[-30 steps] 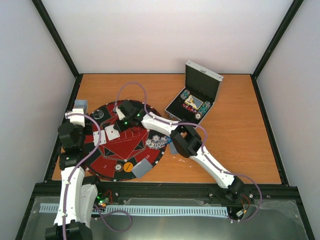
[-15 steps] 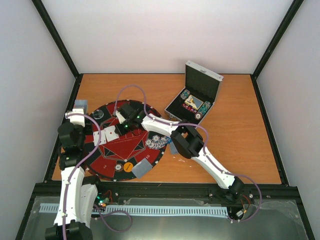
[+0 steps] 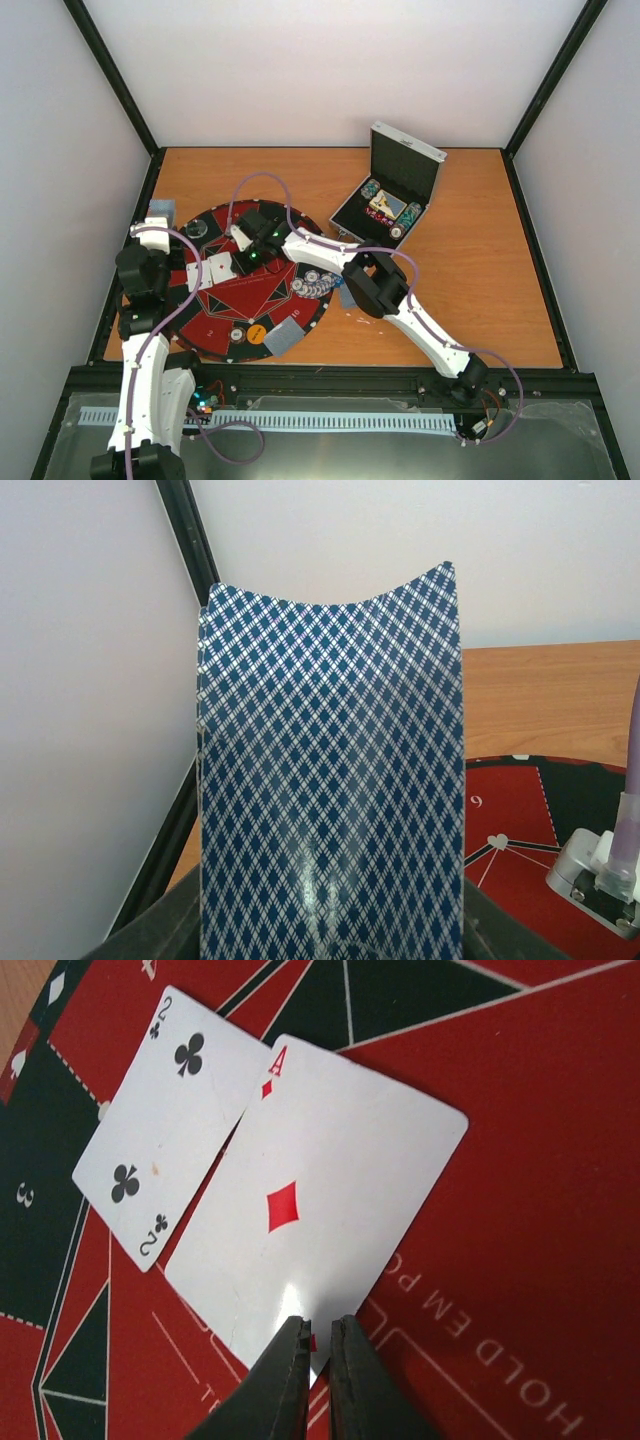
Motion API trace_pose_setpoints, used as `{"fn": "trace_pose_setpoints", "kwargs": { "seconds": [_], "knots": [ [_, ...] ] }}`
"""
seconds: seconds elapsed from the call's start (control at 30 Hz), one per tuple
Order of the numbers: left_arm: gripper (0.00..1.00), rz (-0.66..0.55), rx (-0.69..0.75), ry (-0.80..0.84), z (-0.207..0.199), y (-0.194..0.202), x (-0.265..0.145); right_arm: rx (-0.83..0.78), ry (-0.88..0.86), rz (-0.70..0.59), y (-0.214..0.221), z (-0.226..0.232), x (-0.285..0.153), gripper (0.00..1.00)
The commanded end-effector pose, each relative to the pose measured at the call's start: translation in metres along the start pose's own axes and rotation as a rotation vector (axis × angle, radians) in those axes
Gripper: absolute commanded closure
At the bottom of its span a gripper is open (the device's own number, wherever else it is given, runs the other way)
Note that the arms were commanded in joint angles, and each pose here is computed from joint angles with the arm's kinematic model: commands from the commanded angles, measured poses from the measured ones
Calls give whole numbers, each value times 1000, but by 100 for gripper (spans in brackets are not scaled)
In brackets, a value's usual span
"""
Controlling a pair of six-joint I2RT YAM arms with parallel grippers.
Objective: Distribute texas hold em gaming equipment
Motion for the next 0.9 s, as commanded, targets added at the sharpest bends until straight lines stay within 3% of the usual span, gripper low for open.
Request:
{"fn": "trace_pose_setpoints", "kwargs": {
  "seconds": [0.0,0.33,0.5,0.63,0.73,0.87],
  "knots": [
    [60,-60,5,1,1,-17,-3,6,-22,135,31,11,2,89],
    [60,-54,-1,33,-3,-16,-3,-21,-3,105,23,14,-10,88],
    [60,-49,45,160,-18,-14,-5,-26,-18,-12,-8,4,-59,79],
    [60,-53,140,372,-44,-13,-13,-82,-6,-153,-37,-6,-132,58],
    [60,-40,200,523,-60,-7,-22,-123,-1,-223,-46,-12,-183,36],
    [60,-51,323,706,-78,1,-34,-202,-26,-285,-50,-2,-234,21]
  ]
}}
Point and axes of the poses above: each gripper's point midway between its finger pads, its own x axis out along the fingers, its own z axis along the line the jaws close on, y = z × x, the point moved 5 cm from there along -x, back along the fingers, and after that the axes turned 5 degrees about -x, right-handed, at the moved point
